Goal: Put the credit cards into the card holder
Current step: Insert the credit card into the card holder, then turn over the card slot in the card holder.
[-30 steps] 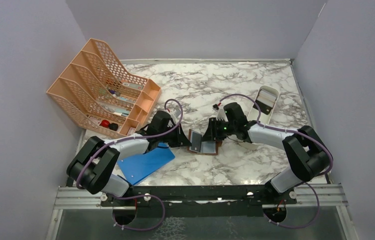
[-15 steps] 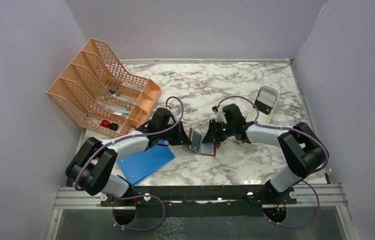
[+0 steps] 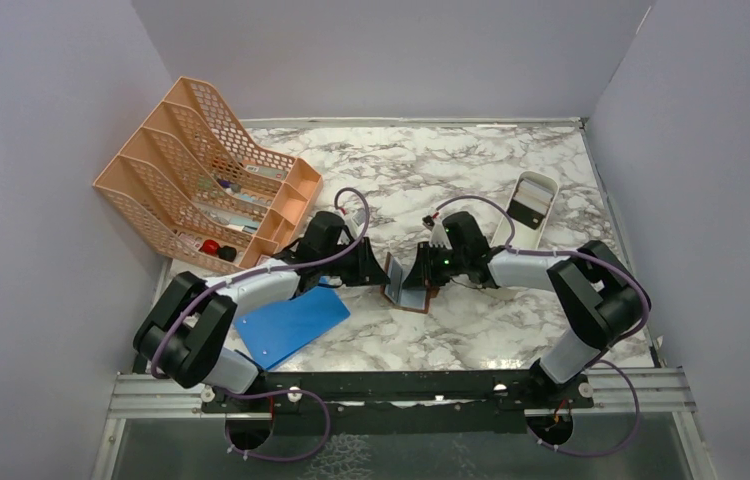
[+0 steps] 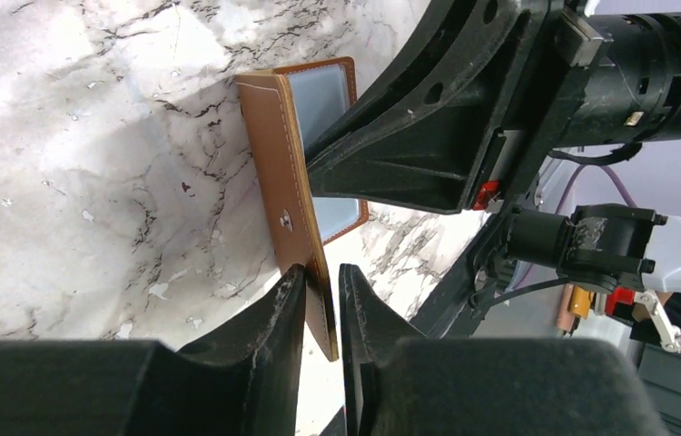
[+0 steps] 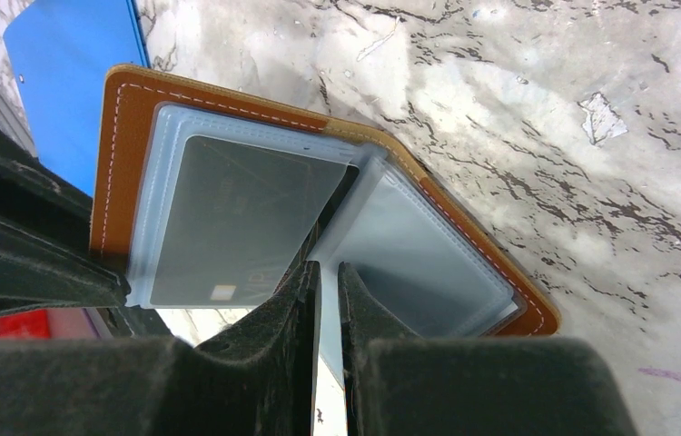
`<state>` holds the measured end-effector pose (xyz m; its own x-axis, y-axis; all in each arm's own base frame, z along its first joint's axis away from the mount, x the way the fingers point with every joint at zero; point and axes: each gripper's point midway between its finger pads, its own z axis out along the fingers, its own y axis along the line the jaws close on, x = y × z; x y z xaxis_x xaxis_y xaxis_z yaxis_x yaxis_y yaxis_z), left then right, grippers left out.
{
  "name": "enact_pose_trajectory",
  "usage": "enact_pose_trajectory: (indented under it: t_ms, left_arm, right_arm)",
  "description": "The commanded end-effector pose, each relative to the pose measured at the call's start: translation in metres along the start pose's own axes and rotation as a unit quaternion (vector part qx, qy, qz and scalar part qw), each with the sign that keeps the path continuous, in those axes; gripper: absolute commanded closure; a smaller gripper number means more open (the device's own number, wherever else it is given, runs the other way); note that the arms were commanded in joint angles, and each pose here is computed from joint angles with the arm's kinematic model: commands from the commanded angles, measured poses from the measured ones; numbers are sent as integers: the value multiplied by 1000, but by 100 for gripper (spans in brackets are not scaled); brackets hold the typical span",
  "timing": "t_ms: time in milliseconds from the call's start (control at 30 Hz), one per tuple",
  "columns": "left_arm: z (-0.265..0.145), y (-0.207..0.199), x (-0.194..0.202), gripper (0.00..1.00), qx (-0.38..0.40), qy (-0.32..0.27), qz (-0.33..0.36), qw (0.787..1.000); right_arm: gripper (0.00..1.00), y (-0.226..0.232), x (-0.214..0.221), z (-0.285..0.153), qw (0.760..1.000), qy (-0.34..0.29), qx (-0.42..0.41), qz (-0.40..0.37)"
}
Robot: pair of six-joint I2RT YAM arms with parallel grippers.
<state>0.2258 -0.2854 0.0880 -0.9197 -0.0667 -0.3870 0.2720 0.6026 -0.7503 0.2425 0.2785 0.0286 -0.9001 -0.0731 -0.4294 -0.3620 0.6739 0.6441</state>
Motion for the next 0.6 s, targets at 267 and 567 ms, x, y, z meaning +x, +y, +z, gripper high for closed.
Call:
enact_pose_trajectory:
  t_ms: [267,567]
  left_arm:
    - [11,4,-13,68,-9,-13,14,1000]
    - [4,-13,-13,81,34,-25,15,999]
  right_arm:
    - [82,-6,14,2,1000,9,6,1]
    - [82,-3,13,3,1000,9,-1,0]
